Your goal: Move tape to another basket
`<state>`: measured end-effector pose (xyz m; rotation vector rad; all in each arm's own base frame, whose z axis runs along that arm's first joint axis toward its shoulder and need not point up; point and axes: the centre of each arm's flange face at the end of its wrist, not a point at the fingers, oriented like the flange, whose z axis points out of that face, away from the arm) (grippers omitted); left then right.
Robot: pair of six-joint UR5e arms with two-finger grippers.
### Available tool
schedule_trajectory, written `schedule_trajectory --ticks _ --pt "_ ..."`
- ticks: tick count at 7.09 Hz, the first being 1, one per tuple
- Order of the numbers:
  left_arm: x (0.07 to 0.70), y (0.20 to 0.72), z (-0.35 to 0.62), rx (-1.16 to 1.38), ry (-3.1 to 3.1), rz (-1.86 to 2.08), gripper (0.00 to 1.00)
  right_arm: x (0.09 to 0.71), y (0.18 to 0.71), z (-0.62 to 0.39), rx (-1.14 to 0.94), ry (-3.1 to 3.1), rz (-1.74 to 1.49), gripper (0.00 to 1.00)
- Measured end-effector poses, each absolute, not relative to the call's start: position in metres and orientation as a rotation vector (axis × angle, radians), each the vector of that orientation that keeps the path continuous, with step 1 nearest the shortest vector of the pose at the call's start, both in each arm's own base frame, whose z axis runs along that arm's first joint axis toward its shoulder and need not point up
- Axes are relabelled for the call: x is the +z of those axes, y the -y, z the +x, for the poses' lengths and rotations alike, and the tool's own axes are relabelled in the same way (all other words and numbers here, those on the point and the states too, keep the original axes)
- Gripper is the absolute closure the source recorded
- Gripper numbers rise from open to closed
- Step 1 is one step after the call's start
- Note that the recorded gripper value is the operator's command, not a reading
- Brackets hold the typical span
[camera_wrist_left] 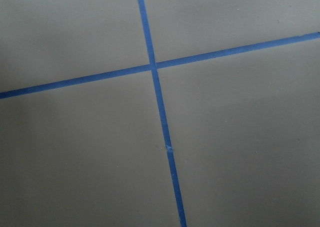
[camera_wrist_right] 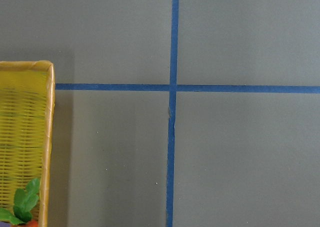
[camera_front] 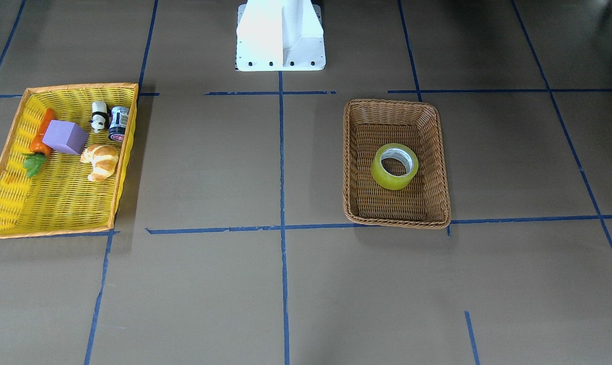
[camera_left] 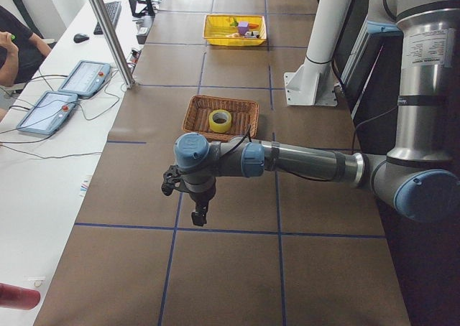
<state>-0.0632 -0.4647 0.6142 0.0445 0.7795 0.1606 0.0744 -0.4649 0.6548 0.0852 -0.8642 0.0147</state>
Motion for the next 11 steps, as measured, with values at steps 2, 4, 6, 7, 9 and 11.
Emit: schedule_trajectory --ticks 2,4,6,7,9,11 --pt "0.65 0.455 -0.071 0.137 -0.785 0.038 0.0 0.654 0.465 0.074 0.012 0.863 0.089 0.0" --pt "0.674 0.456 -0.07 0.129 -0.808 0.048 0.0 0.654 0.465 0.074 0.012 0.863 0.09 0.0" --pt "0.676 0.458 -0.07 0.123 -0.816 0.045 0.0 0.655 0.464 0.074 0.014 0.867 0.086 0.0" --pt "0.676 0.458 -0.07 0.121 -0.816 0.043 0.0 0.655 0.464 0.074 0.015 0.868 0.085 0.0" --pt "0.674 0.459 -0.07 0.1 -0.815 0.037 0.0 0.656 0.464 0.074 0.014 0.867 0.085 0.0" --pt "0.672 0.459 -0.07 0.086 -0.815 0.035 0.0 0.656 0.464 0.074 0.014 0.867 0.084 0.0"
